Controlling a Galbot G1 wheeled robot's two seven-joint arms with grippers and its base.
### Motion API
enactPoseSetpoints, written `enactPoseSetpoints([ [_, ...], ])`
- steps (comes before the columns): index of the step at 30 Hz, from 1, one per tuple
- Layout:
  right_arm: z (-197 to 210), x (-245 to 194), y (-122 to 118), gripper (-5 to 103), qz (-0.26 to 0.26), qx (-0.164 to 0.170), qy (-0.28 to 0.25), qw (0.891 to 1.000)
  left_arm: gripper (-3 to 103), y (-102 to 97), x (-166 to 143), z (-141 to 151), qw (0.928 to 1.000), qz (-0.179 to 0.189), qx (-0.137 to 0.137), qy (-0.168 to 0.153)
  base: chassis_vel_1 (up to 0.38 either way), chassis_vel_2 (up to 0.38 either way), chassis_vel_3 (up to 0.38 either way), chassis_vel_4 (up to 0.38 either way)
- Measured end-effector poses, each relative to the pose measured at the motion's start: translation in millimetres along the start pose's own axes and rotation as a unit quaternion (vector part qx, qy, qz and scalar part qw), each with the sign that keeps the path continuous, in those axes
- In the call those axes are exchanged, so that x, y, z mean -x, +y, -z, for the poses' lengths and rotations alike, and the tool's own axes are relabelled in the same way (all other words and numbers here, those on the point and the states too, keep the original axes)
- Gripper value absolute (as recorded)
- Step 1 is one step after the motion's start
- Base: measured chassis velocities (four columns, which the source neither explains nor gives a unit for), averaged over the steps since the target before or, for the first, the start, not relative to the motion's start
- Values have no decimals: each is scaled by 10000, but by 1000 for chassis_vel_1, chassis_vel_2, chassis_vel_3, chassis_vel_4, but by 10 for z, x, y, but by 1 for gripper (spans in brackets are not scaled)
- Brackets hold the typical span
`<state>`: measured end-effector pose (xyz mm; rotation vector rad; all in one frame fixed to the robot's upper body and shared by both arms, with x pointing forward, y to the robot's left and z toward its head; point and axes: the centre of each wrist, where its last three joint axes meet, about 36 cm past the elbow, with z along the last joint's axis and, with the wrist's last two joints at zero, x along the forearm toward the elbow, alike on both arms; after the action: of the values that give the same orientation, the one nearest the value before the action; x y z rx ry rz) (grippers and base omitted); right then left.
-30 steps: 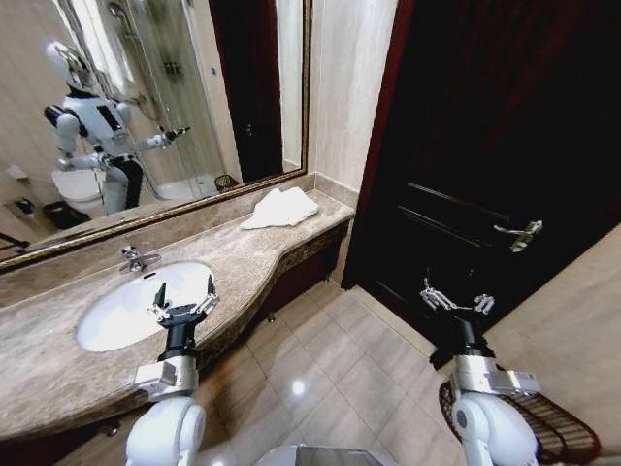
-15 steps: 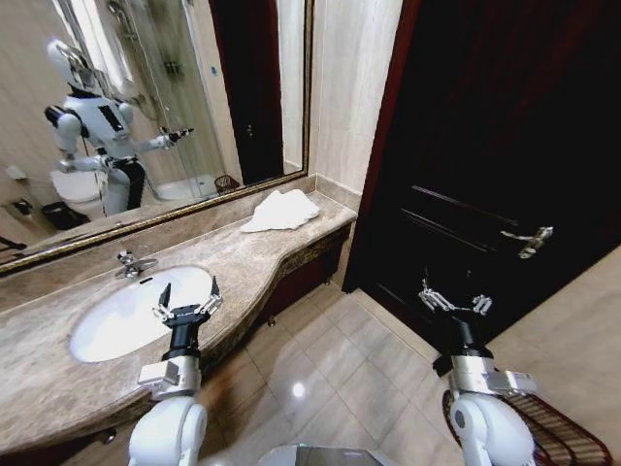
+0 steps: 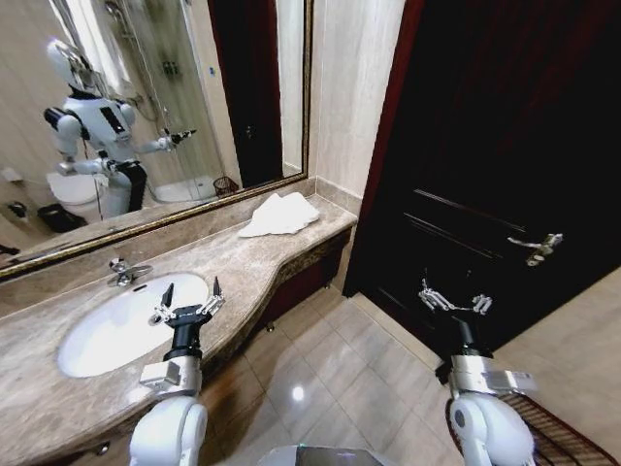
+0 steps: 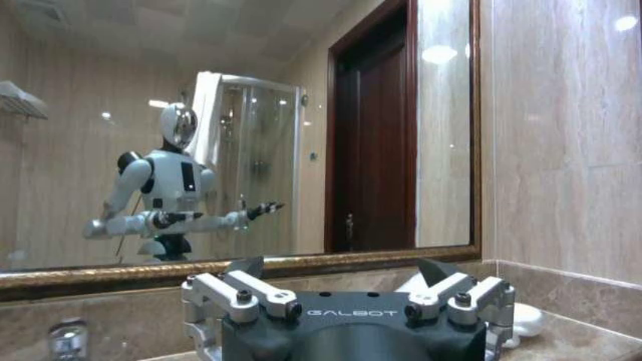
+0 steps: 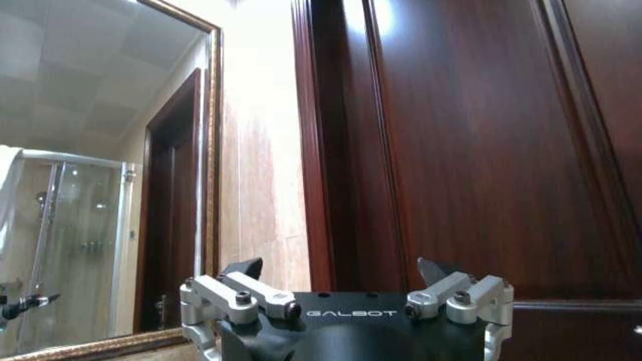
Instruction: Discard the used towel into the hamper.
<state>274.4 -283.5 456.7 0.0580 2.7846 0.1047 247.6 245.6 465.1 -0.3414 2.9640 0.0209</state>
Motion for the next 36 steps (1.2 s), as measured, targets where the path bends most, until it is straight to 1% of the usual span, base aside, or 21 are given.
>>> enactPoseSetpoints([
  [18, -66, -50, -48, 100, -127, -60, 15, 9999, 100, -32, -13, -64, 10000, -50, -38, 69, -167, 168, 167, -169],
  [31, -79, -53, -46, 100, -118, -11, 5, 9999, 100, -51, 5, -100, 9999, -39, -72, 124, -176, 186, 189, -187],
  [34, -112, -58, -35, 100, -118, -19, -89, 9999, 100, -52, 13, -122, 9998, -32, -99, 144, -202, 167, 185, -211],
  [36, -184, -57, -44, 100, -180, -165, -277, 9993, 100, -46, 29, -145, 9998, -16, -143, 167, -143, 158, 132, -168],
])
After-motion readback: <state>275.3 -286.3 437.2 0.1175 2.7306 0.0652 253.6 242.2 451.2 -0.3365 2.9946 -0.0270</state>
